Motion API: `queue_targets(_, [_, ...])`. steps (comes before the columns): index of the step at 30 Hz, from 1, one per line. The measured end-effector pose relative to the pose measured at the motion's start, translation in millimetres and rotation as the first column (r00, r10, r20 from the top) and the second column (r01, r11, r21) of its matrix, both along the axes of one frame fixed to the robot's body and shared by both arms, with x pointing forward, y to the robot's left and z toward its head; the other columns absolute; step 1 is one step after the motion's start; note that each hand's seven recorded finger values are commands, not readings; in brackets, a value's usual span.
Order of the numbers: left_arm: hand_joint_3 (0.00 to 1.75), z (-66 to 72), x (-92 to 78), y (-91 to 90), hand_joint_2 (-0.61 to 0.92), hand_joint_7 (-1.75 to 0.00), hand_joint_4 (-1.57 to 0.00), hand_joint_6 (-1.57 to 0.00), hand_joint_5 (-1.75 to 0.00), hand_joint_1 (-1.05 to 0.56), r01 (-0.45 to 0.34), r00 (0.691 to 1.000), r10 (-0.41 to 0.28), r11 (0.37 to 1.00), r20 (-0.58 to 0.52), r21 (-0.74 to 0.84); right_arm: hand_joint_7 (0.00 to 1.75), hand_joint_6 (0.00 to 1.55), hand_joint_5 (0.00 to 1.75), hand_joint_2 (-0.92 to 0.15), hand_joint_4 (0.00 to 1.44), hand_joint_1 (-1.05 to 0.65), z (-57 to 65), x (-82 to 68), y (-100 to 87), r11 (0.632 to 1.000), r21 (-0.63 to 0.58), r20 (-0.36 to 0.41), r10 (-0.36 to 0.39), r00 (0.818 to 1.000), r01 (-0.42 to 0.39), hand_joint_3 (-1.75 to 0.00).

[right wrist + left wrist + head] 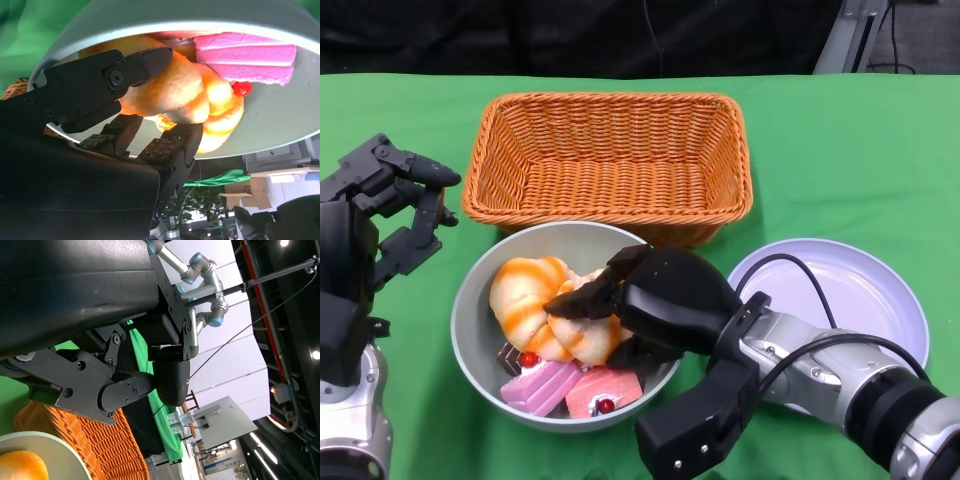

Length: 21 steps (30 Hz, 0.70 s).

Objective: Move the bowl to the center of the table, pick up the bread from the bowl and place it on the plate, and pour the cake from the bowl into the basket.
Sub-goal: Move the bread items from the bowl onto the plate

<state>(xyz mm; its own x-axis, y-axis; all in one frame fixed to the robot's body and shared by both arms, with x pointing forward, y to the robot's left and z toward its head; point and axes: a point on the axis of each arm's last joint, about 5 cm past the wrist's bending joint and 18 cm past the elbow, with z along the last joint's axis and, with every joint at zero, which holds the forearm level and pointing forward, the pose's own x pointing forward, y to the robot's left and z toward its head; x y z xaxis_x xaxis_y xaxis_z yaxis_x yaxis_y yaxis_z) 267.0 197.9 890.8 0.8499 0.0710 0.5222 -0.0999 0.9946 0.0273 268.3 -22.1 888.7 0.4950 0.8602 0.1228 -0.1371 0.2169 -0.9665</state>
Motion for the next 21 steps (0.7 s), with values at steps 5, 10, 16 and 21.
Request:
queue_targets(5, [0.76,-1.8,-0.8,0.1,0.74,-1.13,-0.88,-0.88,-1.49,-0.12,0.003,1.0,-0.003,1.0,-0.006,0.001,0.66,0.85,1.35,-0.88,0.74,-0.14,0.3,0.3,-0.2,0.999,0.034,0.007,0.01,1.0,-0.01,0.0])
queue_targets(10, [0.77,-2.4,-1.0,0.3,0.73,-1.1,-0.89,-0.9,-1.49,-0.12,0.008,1.0,-0.008,1.0,-0.009,0.0,0.68,0.78,1.25,-0.91,0.76,-0.15,0.2,0.0,0.1,0.998,0.063,0.006,0.012,1.0,-0.012,-0.01])
queue_targets(16, [0.79,-3.0,-1.1,0.2,0.72,-1.11,-0.89,-0.89,-1.49,-0.12,0.01,1.0,-0.01,1.0,-0.014,0.003,0.44,0.89,1.33,-0.92,0.72,-0.14,1.8,0.7,-1.0,0.996,0.086,-0.005,0.019,1.0,-0.019,-0.02])
queue_targets(21, [0.79,-3.7,-1.3,0.5,0.72,-1.1,-0.88,-0.9,-1.48,-0.11,0.012,1.0,-0.012,1.0,-0.018,0.001,0.66,0.86,1.49,-0.92,0.69,-0.13,6.8,2.3,-1.5,0.995,0.094,-0.026,0.027,0.999,-0.025,-0.03])
